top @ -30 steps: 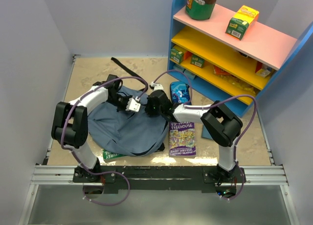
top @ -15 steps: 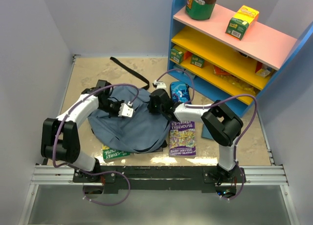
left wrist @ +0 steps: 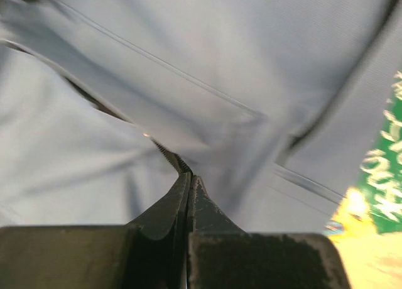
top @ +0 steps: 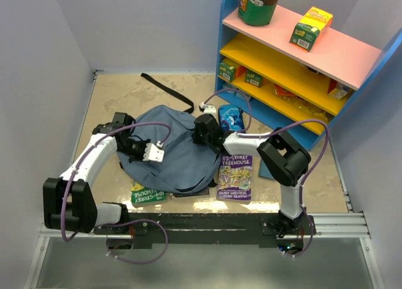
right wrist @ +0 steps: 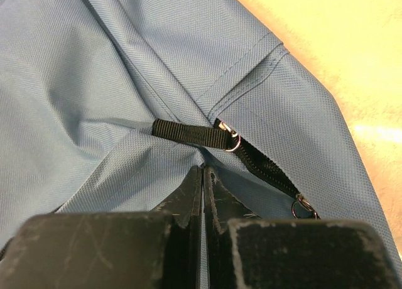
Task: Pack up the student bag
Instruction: Unzip the student bag at the center of the board.
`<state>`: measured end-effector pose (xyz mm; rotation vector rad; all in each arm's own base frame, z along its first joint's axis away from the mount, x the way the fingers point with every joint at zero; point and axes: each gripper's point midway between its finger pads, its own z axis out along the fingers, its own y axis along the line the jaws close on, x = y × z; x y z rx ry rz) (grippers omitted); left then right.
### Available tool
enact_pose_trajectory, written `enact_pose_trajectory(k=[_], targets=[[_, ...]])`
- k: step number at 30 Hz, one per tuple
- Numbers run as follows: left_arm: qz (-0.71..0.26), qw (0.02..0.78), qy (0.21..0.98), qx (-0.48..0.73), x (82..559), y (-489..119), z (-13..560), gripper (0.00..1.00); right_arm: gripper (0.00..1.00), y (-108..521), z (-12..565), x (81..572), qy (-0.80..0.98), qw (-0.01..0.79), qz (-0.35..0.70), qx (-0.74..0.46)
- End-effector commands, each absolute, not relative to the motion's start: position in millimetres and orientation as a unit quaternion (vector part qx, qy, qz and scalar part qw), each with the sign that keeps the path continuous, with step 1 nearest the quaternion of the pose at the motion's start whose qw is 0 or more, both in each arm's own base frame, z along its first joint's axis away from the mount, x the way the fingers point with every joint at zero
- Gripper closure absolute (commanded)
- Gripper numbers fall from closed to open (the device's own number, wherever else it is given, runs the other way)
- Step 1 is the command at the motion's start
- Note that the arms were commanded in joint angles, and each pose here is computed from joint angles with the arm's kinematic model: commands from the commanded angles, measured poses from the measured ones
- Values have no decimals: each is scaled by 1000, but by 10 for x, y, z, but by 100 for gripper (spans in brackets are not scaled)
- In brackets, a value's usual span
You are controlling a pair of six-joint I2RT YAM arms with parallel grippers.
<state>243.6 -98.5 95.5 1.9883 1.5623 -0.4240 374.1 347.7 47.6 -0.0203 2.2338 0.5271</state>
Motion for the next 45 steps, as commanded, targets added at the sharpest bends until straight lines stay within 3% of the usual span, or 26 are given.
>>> enact_pose_trajectory(k=[1, 5, 6, 7, 9, 11, 13, 18, 21, 27, 33, 40, 45], targets=[[-172, 208, 613, 742, 1989, -719, 788, 100, 100, 3154, 498, 4047, 879, 448, 155, 48], [-168, 204, 618, 741, 1902, -678, 771, 100, 100, 3245, 686, 4093, 868, 460, 180, 48], [-167, 209, 618, 740, 1910, -692, 786, 100, 86, 3272, 747, 4100, 866, 462, 187, 46], [-168, 222, 615, 738, 1951, -729, 836, 95, 74, 3317, 791, 4079, 865, 459, 198, 39], [-170, 251, 621, 722, 2073, -815, 941, 64, 57, 3369, 980, 4045, 860, 465, 206, 35], [-164, 283, 631, 703, 2268, -885, 1115, 51, 50, 3429, 1158, 3992, 856, 471, 213, 30], [-148, 340, 627, 685, 2572, -991, 1323, 51, 44, 3463, 1209, 3908, 857, 467, 214, 24], [-120, 471, 652, 582, 3277, -1156, 1678, 50, 44, 3677, 1246, 3687, 863, 461, 208, 7], [-107, 501, 669, 538, 3514, -1186, 1644, 51, 45, 3635, 1338, 3654, 858, 470, 208, 11], [-71, 484, 692, 531, 3778, -1394, 1317, 54, 46, 3403, 1643, 3584, 847, 489, 208, 11], [-98, 429, 709, 552, 3545, -1520, 922, 52, 46, 3301, 1586, 3530, 852, 484, 198, 15], [-141, 383, 713, 570, 3259, -1546, 752, 18, 46, 3087, 1421, 3506, 859, 476, 185, 26], [-138, 353, 722, 579, 3198, -1488, 516, 14, 46, 3059, 1383, 3496, 861, 474, 182, 27]])
